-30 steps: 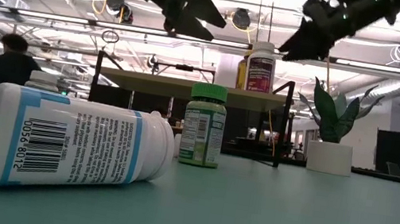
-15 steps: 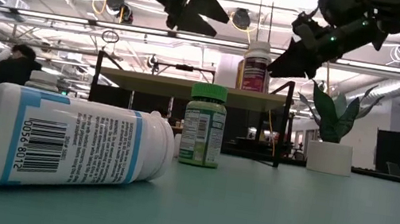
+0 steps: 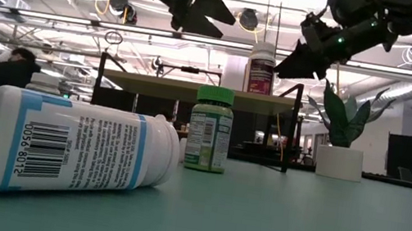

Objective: Pick and place medicine bottles onto shelf by color
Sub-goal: Put the purple medicine bottle on the shelf

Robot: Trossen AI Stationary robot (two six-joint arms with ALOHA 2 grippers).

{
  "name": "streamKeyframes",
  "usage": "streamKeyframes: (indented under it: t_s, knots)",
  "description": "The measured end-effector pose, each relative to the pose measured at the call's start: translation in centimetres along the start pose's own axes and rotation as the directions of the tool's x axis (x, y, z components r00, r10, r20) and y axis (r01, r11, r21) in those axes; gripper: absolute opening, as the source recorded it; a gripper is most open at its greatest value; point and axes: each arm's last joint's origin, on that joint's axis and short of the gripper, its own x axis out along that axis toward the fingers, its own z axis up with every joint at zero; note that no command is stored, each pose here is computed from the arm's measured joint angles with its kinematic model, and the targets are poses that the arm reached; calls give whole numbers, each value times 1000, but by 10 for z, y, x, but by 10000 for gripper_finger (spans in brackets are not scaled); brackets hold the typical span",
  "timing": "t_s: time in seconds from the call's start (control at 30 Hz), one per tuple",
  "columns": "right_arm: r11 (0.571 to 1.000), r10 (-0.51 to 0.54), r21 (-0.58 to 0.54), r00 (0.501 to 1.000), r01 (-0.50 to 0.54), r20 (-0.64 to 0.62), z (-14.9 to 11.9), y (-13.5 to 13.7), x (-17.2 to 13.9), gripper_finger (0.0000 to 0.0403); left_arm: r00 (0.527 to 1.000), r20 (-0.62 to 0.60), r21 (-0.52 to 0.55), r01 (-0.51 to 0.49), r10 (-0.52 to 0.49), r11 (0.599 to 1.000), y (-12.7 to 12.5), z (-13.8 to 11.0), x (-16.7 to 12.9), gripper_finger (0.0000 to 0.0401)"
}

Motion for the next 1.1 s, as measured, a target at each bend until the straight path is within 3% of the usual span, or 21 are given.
streamKeyframes:
  t_s: [0.1,0.27,0.4,0.73,1.0,1.1]
  knots:
    - [999,28,-18,1000,-28,0,1,7,-5,207,1000,0,0,0,0,1000,0,0,0,367]
    - [984,179,-16,984,-179,11,3,19,-7,207,1000,0,1,0,0,1000,0,0,0,367]
    - [970,240,-39,971,-240,-22,-1,36,3,207,1000,6,1,0,0,1000,0,1,0,367]
    - [985,113,-135,993,-107,38,-3,65,31,208,1000,7,6,-1,0,1000,0,1,0,367]
    - [988,-47,-146,998,51,36,-8,61,45,208,1000,2,6,0,0,1000,0,0,0,367]
    - [986,-60,-155,997,65,40,-8,58,45,208,1000,2,6,0,0,1000,0,0,0,367]
